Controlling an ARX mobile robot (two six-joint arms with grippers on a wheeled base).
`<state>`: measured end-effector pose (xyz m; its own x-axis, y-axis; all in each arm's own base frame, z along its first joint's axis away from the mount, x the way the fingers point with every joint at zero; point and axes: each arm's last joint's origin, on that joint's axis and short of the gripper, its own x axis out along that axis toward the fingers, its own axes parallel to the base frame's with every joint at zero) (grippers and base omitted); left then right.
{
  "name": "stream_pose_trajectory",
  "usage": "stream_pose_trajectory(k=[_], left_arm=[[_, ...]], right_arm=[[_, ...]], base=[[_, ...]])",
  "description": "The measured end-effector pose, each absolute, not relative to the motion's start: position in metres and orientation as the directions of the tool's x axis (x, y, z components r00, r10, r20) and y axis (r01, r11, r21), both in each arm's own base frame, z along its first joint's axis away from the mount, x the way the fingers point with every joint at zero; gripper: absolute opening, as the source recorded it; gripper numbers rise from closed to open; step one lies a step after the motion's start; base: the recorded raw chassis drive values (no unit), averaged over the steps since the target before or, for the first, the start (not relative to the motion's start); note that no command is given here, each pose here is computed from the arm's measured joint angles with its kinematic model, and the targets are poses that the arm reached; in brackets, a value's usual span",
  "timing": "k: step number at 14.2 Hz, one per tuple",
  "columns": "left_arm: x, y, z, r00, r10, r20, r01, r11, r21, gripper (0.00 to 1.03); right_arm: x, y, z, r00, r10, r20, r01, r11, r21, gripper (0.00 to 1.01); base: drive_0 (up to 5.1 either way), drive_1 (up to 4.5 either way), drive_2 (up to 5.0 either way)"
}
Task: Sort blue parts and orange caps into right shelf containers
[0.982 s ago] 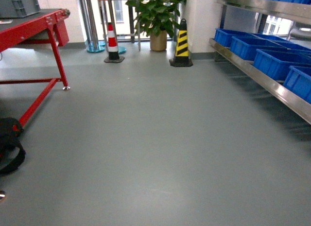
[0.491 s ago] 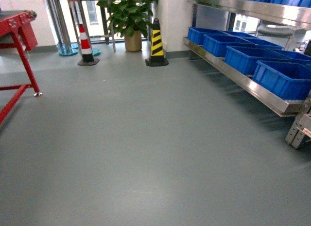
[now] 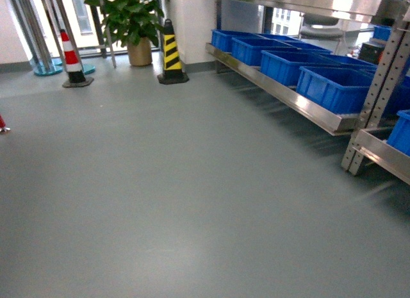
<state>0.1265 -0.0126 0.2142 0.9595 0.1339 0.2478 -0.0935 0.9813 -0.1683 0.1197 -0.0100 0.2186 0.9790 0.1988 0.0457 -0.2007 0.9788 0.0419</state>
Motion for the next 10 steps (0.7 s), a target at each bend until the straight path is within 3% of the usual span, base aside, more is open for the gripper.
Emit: stream_pose_trajectory(k=[9,10], left_arm=[[0.1265,-0.0129,0.2141,0.960,0.131,0.247,-0.090,0.982,-0.168,0.43],[0.1265,-0.0128,0.2142,0.960,0.131,0.248,-0.090,0.982,-0.168,0.43]], right_arm=[[0.1197,-0.0101,0.2186,0.979,0.197,0.046,-0.199,0.979,0.042,0.42],[0.1198,-0.0101,0.2185,0.979,0.197,0.045,-0.199,0.979,0.043,0.42]], base=[[0.0,4.34,-4.3],[-1.0,-1.03,-1.0]])
